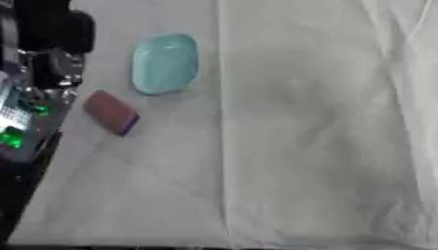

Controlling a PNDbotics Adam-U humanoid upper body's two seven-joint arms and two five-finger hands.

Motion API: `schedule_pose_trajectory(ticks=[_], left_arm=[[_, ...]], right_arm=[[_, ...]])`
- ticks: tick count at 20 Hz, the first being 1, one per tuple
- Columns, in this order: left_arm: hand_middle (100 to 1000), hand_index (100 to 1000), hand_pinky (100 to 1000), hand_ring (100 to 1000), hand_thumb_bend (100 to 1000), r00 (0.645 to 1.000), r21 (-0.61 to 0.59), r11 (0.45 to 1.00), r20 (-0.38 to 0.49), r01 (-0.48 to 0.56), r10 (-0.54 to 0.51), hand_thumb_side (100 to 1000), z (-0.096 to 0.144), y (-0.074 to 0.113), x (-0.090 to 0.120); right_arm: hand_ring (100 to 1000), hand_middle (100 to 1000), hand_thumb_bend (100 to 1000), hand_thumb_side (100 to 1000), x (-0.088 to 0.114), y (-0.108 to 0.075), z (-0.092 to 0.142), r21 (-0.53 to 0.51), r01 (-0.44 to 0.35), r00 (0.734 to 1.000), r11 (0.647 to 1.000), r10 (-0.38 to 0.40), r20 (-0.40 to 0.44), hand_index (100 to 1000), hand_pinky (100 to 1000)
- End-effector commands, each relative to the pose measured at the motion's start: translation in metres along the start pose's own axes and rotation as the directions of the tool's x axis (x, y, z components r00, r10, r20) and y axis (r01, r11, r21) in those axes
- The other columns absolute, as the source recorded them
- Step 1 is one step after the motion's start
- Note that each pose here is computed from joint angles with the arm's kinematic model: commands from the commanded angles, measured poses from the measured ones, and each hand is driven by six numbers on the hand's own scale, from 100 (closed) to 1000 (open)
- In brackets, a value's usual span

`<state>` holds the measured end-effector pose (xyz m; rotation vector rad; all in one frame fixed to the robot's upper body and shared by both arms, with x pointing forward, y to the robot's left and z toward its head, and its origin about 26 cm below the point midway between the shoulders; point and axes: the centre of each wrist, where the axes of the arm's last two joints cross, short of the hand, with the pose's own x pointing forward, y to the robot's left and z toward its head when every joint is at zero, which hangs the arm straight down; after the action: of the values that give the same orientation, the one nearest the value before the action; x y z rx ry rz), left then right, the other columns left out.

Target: Pick up objects on the table and place them in the box.

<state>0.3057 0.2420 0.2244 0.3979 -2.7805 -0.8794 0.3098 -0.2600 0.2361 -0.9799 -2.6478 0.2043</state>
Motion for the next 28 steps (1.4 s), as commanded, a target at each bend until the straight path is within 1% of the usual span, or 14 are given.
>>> schedule_pose_trajectory(ticks=[1, 2, 3, 5, 6, 9, 11, 14, 16, 21, 22, 23, 26, 28], left_arm=[[755, 870, 604, 720, 725, 0.982, -0.279, 0.942, 0.064, 0.189, -0.178, 483, -0.003, 0.036, -0.001], [753, 867, 603, 718, 751, 0.977, -0.333, 0.919, 0.082, 0.212, -0.196, 469, -0.004, 0.043, -0.001], [751, 863, 620, 717, 937, 0.972, -0.397, 0.887, 0.103, 0.236, -0.213, 369, -0.004, 0.049, -0.001], [797, 913, 673, 762, 1000, 0.963, -0.507, 0.819, 0.136, 0.270, -0.233, 368, -0.006, 0.059, -0.001], [797, 913, 673, 762, 1000, 0.959, -0.552, 0.785, 0.148, 0.282, -0.240, 368, -0.007, 0.063, -0.001], [893, 999, 859, 883, 1000, 0.935, -0.684, 0.641, 0.207, 0.349, -0.288, 441, -0.012, 0.078, 0.000], [914, 1000, 897, 911, 1000, 0.907, -0.739, 0.539, 0.249, 0.404, -0.339, 422, -0.018, 0.089, 0.002], [898, 982, 878, 898, 1000, 0.854, -0.789, 0.388, 0.312, 0.477, -0.417, 386, -0.027, 0.101, 0.004], [873, 957, 840, 873, 1000, 0.833, -0.804, 0.325, 0.340, 0.498, -0.437, 382, -0.030, 0.104, 0.005], [738, 836, 656, 738, 1000, 0.817, -0.830, 0.244, 0.360, 0.501, -0.451, 405, -0.036, 0.104, 0.007], [738, 836, 656, 738, 1000, 0.816, -0.837, 0.233, 0.357, 0.495, -0.455, 405, -0.037, 0.103, 0.007], [694, 811, 588, 677, 1000, 0.817, -0.843, 0.226, 0.351, 0.489, -0.457, 405, -0.037, 0.102, 0.007], [674, 804, 548, 646, 1000, 0.829, -0.858, 0.225, 0.325, 0.461, -0.455, 412, -0.038, 0.098, 0.007], [635, 814, 455, 598, 1000, 0.841, -0.864, 0.243, 0.303, 0.441, -0.449, 448, -0.038, 0.094, 0.007]], right_arm=[[531, 612, 100, 597, 0.000, -0.008, 0.001, 0.019, -0.015, 1.000, 1.000, 0.015, -0.002, 686, 453], [531, 611, 100, 596, -0.001, -0.008, 0.003, 0.023, -0.015, 1.000, 1.000, 0.015, -0.013, 686, 452], [526, 609, 100, 594, -0.002, -0.009, 0.006, 0.030, -0.014, 1.000, 0.999, 0.015, -0.024, 685, 446], [523, 607, 100, 592, -0.003, -0.009, 0.010, 0.044, -0.013, 0.999, 0.999, 0.014, -0.040, 684, 442], [523, 607, 100, 592, -0.003, -0.009, 0.011, 0.049, -0.012, 0.999, 0.999, 0.014, -0.046, 684, 442], [517, 604, 100, 589, -0.004, -0.010, 0.015, 0.068, -0.011, 0.998, 0.998, 0.015, -0.064, 684, 435], [516, 602, 100, 588, -0.005, -0.010, 0.017, 0.078, -0.009, 0.997, 0.997, 0.015, -0.073, 683, 433], [514, 601, 100, 585, -0.005, -0.010, 0.020, 0.089, -0.006, 0.997, 0.996, 0.014, -0.081, 683, 431], [513, 599, 100, 584, -0.005, -0.010, 0.021, 0.094, -0.005, 0.996, 0.996, 0.013, -0.084, 682, 430], [507, 596, 100, 581, -0.005, -0.010, 0.023, 0.104, -0.001, 0.996, 0.995, 0.010, -0.087, 682, 413], [507, 596, 100, 581, -0.005, -0.010, 0.023, 0.104, 0.000, 0.996, 0.995, 0.009, -0.088, 682, 413], [506, 595, 100, 580, -0.005, -0.010, 0.024, 0.103, 0.000, 0.996, 0.995, 0.009, -0.089, 681, 412], [504, 594, 100, 579, -0.006, -0.010, 0.024, 0.101, -0.001, 0.996, 0.995, 0.010, -0.091, 681, 412], [502, 593, 100, 577, -0.006, -0.010, 0.024, 0.098, -0.001, 0.996, 0.995, 0.010, -0.092, 681, 411]])
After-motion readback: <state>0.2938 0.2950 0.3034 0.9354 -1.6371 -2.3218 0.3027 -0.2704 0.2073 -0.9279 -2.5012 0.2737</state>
